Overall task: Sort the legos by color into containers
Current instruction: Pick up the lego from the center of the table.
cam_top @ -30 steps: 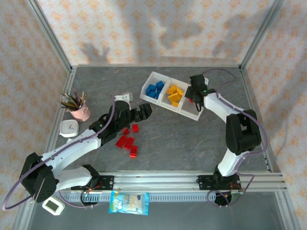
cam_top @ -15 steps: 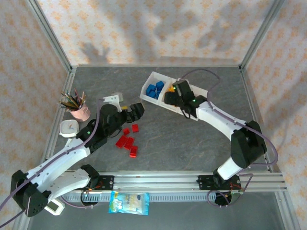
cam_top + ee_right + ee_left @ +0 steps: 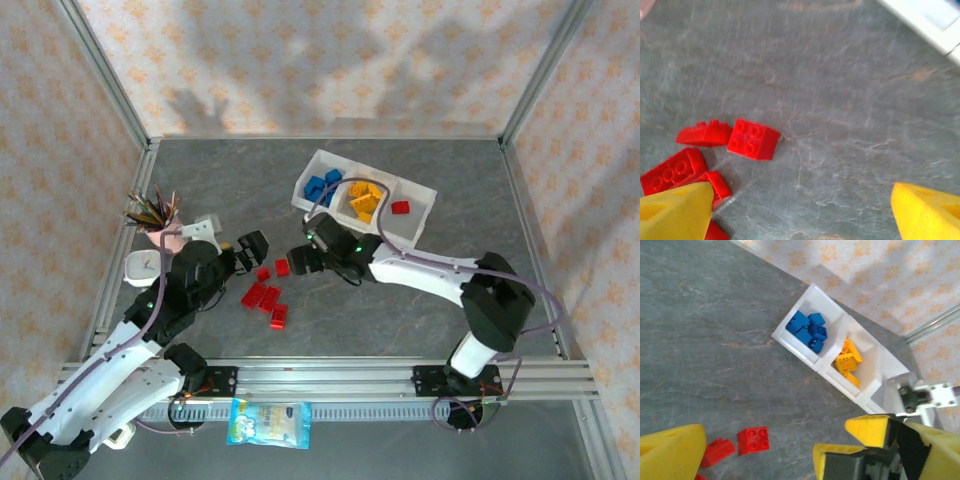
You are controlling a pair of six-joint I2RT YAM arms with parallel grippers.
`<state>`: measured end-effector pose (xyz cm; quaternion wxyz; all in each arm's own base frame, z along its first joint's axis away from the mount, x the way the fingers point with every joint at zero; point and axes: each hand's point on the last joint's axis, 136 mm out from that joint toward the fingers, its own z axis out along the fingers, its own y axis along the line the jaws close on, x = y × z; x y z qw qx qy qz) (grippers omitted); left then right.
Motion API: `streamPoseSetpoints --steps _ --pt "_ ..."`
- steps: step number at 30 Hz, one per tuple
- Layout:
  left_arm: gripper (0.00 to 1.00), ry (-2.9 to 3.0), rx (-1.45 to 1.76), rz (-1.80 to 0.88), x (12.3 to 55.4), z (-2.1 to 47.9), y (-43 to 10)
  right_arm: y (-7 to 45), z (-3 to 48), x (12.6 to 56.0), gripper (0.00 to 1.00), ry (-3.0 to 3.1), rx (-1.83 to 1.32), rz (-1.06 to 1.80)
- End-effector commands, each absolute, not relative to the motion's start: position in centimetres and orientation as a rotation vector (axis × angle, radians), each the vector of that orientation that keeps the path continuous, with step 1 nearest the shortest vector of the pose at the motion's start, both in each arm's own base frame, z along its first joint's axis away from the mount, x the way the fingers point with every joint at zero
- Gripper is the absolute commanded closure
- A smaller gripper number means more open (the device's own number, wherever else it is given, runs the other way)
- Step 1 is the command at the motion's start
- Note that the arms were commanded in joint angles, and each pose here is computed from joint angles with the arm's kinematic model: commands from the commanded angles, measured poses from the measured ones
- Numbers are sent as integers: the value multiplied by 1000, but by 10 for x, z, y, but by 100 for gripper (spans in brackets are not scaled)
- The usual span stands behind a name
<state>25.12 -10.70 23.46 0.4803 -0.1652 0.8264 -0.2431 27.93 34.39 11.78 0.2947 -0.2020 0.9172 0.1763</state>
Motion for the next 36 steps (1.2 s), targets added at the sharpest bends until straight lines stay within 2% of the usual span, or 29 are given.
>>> streamPoseSetpoints --steps 1,7,13,26,34,36 --pt "1 2057 -489 -507 241 215 -86 365 107 279 8 2442 -576 436" --pt "1 2043 -524 -540 235 215 -83 389 83 285 10 2478 -552 412" --pt "1 2039 -529 -516 234 214 -79 404 63 296 17 2501 -550 368" --pt "1 2042 -521 -518 234 214 -79 408 40 309 52 2529 -537 269" --pt "1 2038 -512 -532 237 218 -83 401 45 304 65 2548 -518 261" --pt "1 2037 -510 -537 237 218 -84 397 49 305 71 2542 -499 250"
